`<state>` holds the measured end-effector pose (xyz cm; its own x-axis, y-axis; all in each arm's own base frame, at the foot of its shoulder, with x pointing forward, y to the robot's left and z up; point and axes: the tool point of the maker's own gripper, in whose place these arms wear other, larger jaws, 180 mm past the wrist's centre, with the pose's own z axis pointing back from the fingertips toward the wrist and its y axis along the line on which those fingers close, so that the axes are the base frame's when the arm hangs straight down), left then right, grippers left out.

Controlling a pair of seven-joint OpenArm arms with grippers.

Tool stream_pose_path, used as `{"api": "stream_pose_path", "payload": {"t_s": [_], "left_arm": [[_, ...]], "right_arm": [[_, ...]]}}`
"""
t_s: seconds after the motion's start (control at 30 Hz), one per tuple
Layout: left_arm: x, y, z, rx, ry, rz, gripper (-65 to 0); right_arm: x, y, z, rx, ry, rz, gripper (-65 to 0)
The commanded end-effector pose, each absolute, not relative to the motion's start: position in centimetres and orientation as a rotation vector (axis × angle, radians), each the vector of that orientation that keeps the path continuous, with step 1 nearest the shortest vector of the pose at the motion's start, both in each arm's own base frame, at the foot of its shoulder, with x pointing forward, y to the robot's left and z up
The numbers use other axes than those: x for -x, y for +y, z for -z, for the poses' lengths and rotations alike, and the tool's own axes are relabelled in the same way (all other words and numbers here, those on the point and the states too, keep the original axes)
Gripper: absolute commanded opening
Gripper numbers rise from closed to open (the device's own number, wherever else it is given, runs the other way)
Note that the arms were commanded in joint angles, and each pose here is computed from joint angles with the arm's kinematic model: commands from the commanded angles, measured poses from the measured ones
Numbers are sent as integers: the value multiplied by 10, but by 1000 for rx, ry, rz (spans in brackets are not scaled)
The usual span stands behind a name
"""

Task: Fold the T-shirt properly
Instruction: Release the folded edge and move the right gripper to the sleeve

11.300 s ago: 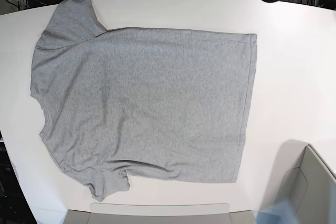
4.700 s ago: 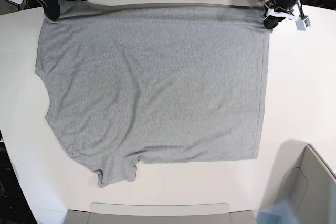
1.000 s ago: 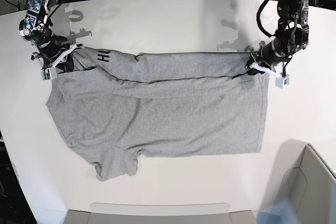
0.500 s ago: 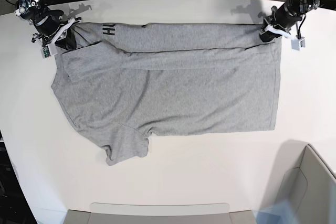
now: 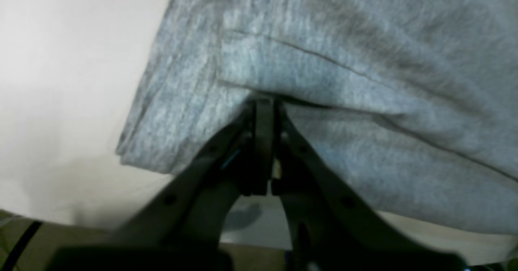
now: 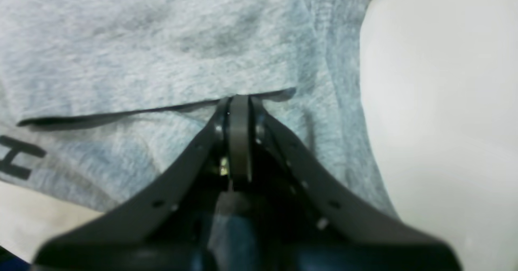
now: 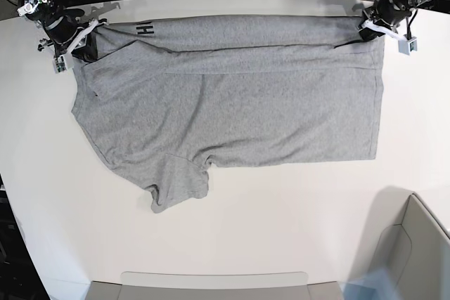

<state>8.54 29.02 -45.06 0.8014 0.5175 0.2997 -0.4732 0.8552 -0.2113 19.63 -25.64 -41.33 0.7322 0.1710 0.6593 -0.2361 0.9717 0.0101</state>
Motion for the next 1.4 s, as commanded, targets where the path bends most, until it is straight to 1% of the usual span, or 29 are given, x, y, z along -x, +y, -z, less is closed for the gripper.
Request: {"api": "stream_pose_path", "payload": {"t_s": [0.0, 0.1, 0.23, 0.3, 0.47, 0.6, 0.8, 0.93, 1.0, 1.17, 1.27, 1.37], "left_arm": [[-38, 302, 463, 11, -172, -539, -650], [-66, 294, 452, 44, -239, -510, -650], [-87, 292, 429, 71, -278, -503, -650], [-90, 291, 419, 83, -289, -525, -650], [-121, 305, 384, 95, -383, -565, -650], [-153, 295, 373, 156, -408, -550, -650], [-196, 283, 351, 235, -449, -523, -650], [-213, 281, 342, 257, -493, -527, -650], [-219, 276, 341, 280, -509, -539, -650], [-230, 263, 340, 331, -531, -563, -650], [-229, 256, 343, 353, -526, -577, -650], [-229, 254, 344, 361, -526, -582, -650]], "right_arm": [[-199, -262, 402, -57, -727, -252, -634], [-218, -257, 370, -18, -833, -252, -633], [-233, -252, 337, 23, -927, -279, -633], [-237, -249, 326, 39, -954, -296, -633], [-250, -247, 308, 60, -1010, -313, -633], [-271, -240, 296, 53, -1061, -329, -632], [-327, -241, 284, 155, -970, -391, -632], [-385, -234, 292, 156, -914, -428, -633], [-413, -232, 299, 134, -876, -431, -634], [-463, -208, 325, -9, -878, -424, -634], [-473, -204, 353, -56, -855, -354, -634], [-470, -202, 379, -91, -836, -297, -634]]}}
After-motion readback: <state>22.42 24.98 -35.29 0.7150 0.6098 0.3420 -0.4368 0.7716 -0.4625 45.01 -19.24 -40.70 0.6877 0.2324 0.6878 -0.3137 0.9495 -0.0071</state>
